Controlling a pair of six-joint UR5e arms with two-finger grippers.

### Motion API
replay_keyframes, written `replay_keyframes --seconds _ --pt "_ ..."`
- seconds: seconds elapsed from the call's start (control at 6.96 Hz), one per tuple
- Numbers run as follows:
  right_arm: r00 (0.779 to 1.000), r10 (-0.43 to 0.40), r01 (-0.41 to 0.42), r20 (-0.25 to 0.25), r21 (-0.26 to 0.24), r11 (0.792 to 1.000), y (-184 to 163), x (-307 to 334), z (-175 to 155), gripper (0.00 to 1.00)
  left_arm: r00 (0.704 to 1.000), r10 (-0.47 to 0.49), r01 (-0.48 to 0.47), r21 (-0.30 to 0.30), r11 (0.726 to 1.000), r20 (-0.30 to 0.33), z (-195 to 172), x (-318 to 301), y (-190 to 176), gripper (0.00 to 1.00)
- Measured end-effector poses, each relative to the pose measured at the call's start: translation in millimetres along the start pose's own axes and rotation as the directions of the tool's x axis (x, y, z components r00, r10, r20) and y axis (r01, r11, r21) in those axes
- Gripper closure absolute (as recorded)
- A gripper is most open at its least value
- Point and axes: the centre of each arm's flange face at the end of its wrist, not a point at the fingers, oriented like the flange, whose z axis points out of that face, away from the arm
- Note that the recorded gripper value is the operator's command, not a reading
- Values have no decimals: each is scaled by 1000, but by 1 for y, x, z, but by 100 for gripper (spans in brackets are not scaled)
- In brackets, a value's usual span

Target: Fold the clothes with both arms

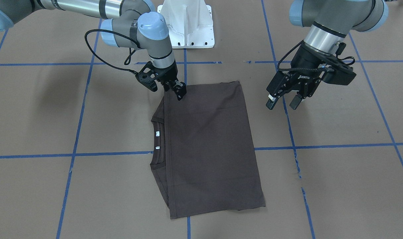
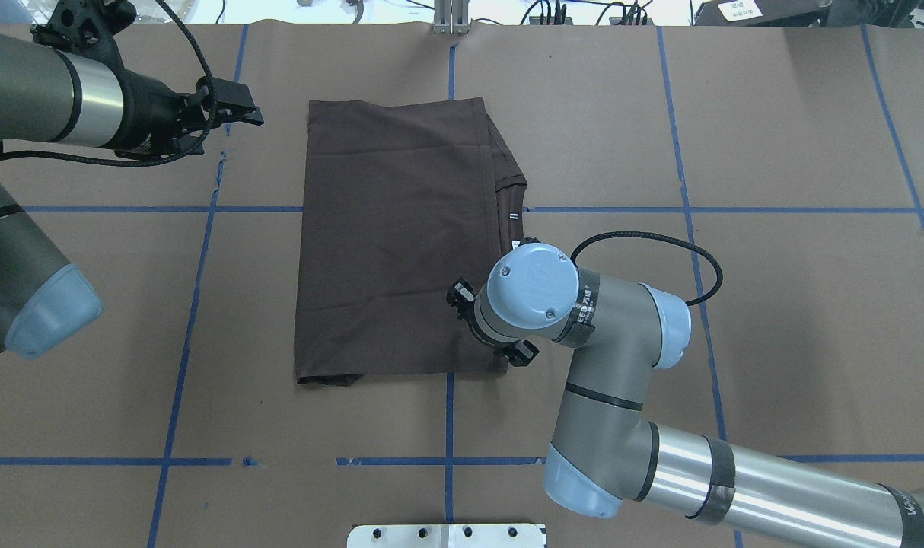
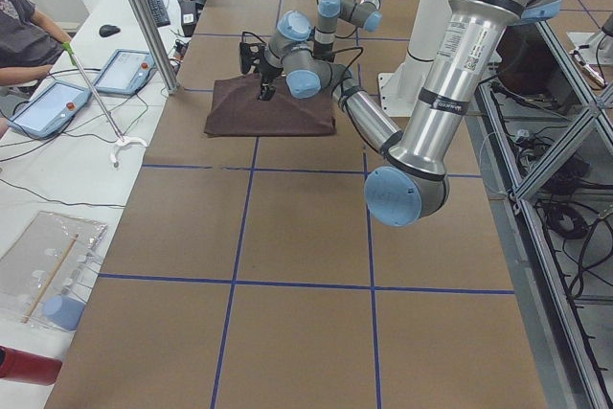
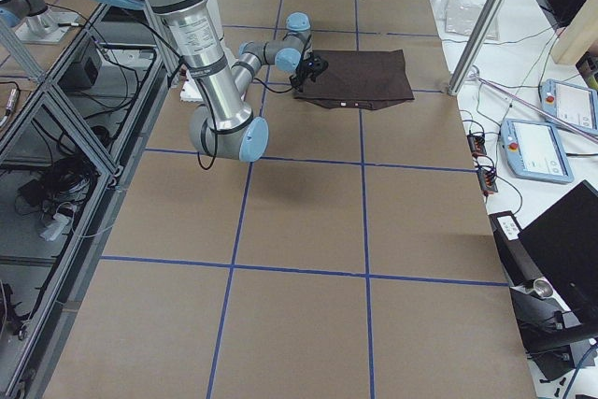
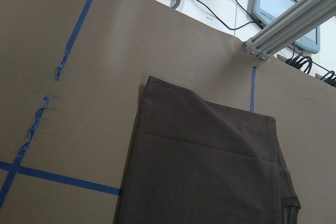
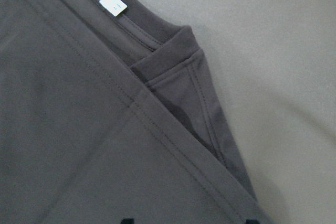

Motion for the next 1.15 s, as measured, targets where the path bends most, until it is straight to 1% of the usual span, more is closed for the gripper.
replay_keyframes --seconds 0.29,0.43,0.58,0.72,1.01,1.15 --pt "1000 -1 1 -12 6 1000 -2 1 6 23 1000 -1 1 1 1000 -1 -1 0 0 0" --pt "1000 -1 1 -16 7 1000 -2 3 9 26 1000 0 0 1 1000 -1 -1 0 0 0" --pt "1000 -2 2 -20 7 1000 -2 5 10 31 1000 0 0 2 1000 -2 -1 0 0 0" --pt "1000 -2 2 -25 7 1000 -1 6 12 39 1000 -1 1 2 1000 -1 -2 0 0 0" --pt "999 0 0 -35 5 1000 3 10 17 75 1000 -1 1 2 1000 -2 -2 -1 0 0" --pt "999 1 -1 -39 4 1000 5 12 18 97 1000 0 1 2 1000 -3 -3 -1 0 0"
